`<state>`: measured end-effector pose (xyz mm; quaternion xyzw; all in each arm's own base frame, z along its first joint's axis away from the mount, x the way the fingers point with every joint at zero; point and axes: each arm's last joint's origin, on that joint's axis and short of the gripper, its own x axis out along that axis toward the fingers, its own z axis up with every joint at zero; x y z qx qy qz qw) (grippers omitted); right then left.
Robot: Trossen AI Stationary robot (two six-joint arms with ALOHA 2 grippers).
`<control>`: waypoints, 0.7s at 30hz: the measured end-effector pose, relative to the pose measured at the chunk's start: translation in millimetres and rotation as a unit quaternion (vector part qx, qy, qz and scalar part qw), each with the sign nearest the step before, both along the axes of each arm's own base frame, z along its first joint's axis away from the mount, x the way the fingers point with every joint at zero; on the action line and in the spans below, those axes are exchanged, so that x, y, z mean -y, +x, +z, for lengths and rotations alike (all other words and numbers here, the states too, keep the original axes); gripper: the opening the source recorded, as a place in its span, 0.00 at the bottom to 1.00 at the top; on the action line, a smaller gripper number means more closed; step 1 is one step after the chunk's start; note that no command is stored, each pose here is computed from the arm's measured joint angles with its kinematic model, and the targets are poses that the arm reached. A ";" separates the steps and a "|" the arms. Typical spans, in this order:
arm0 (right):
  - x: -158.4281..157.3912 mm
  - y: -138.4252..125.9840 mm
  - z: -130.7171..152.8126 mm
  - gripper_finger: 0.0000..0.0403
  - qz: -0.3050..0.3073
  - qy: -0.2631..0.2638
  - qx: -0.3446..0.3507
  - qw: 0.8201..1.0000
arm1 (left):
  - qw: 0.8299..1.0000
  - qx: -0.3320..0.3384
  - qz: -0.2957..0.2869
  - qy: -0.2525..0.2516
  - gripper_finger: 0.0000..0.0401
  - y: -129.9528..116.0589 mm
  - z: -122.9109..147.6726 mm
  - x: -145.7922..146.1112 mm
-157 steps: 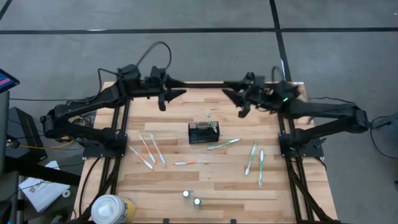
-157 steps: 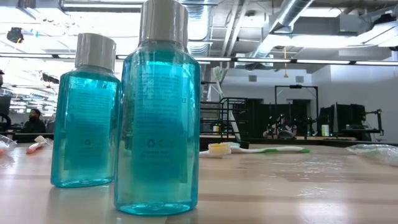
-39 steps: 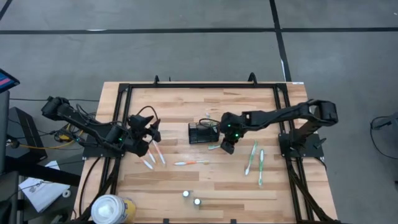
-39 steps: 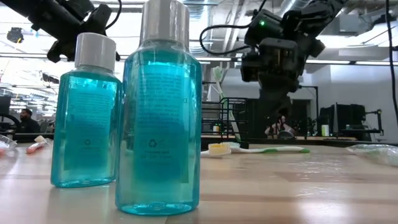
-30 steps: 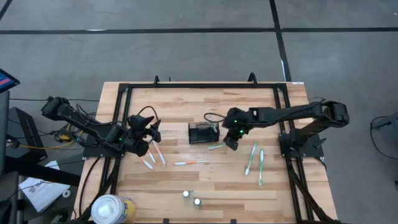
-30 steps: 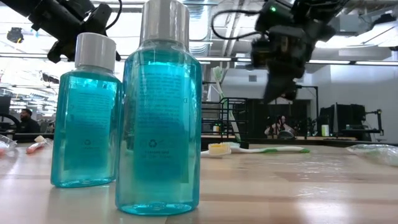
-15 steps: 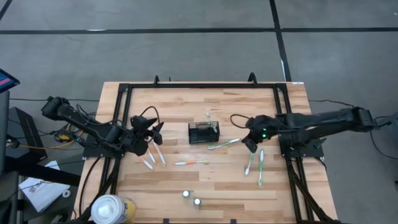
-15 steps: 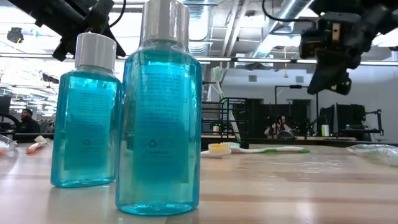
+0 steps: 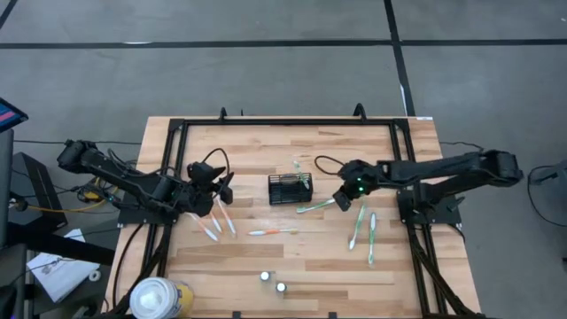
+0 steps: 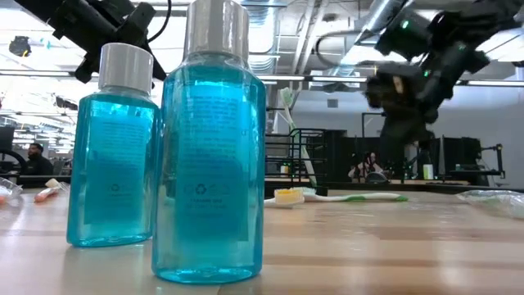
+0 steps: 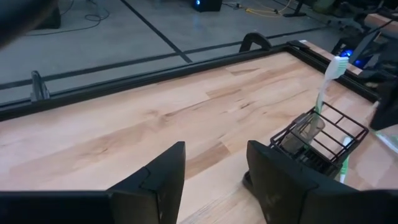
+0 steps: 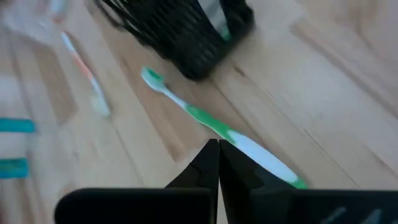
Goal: Pick & Place toothbrushing station
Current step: Put the top green toothbrush into the wire organizer
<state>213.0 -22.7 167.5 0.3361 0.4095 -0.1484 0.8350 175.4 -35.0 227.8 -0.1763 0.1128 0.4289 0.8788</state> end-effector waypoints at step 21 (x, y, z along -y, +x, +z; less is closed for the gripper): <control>4.9 24.7 -25.6 0.00 -0.003 0.046 0.012 0.999 | 1.000 -0.004 -0.010 -0.009 0.05 0.3 -0.6 0.5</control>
